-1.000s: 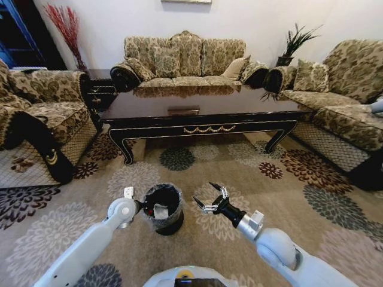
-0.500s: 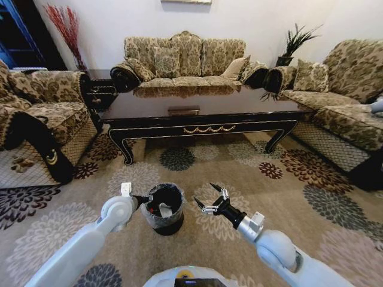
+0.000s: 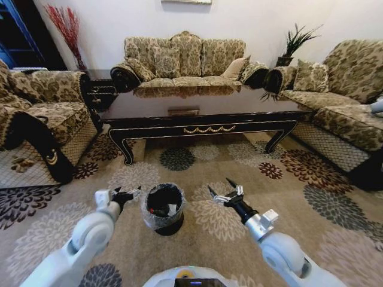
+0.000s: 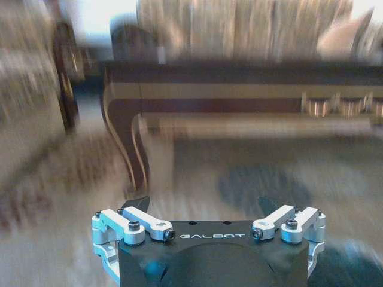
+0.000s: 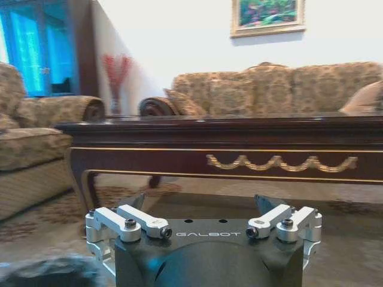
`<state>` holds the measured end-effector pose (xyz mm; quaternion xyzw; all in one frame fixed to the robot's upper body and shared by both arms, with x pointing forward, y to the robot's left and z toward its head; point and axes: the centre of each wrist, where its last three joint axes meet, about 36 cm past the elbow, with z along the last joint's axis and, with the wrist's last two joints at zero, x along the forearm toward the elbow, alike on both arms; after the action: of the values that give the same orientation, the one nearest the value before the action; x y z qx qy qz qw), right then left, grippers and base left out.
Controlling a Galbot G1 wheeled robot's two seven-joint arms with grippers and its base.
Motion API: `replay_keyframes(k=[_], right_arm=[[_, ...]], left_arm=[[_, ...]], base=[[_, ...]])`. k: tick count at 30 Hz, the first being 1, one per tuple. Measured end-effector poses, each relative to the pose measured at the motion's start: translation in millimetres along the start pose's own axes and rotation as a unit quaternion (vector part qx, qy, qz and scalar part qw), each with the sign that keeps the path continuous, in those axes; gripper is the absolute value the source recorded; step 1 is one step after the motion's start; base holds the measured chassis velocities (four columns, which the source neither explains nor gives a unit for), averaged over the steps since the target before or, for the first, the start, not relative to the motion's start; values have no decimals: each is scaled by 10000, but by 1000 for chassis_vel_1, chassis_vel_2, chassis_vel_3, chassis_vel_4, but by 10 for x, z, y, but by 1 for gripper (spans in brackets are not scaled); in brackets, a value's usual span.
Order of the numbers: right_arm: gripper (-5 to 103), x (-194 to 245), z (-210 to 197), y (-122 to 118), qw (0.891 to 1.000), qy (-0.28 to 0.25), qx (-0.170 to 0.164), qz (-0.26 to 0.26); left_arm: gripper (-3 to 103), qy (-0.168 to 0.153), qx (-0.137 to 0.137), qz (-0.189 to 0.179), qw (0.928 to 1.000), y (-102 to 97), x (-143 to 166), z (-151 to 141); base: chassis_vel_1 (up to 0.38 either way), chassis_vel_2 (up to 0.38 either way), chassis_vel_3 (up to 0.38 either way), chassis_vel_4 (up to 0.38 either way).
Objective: Move to the front of the table and pick up the trash from the floor, then place it into the trash bin.
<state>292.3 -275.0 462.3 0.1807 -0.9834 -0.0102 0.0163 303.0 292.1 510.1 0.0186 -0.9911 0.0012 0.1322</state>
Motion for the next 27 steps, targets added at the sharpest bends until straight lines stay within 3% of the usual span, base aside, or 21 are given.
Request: replay_keyframes(k=[3, 8, 13, 22, 27], right_arm=[[100, 40, 65, -95, 9998, -125, 156, 80], [100, 153, 198, -221, 9985, -312, 335, 316], [100, 274, 334, -399, 9964, -377, 441, 622], [100, 417, 636, -728, 9933, -298, 506, 995], [100, 492, 813, -787, 9939, -217, 454, 977]], left_arm=[[100, -674, -323, -219, 9970, 72, 179, 187], [100, -862, -386, -163, 9954, -1, 399, 432], [100, -1247, -422, -210, 9911, -52, 537, 706], [100, -1353, -379, -438, 9891, 33, 913, 1130], [100, -1261, -249, -439, 9907, -55, 996, 1286]], base=[[0, 0, 0, 0], [0, 0, 0, 0], [0, 0, 0, 0], [0, 0, 0, 0], [0, 0, 0, 0]])
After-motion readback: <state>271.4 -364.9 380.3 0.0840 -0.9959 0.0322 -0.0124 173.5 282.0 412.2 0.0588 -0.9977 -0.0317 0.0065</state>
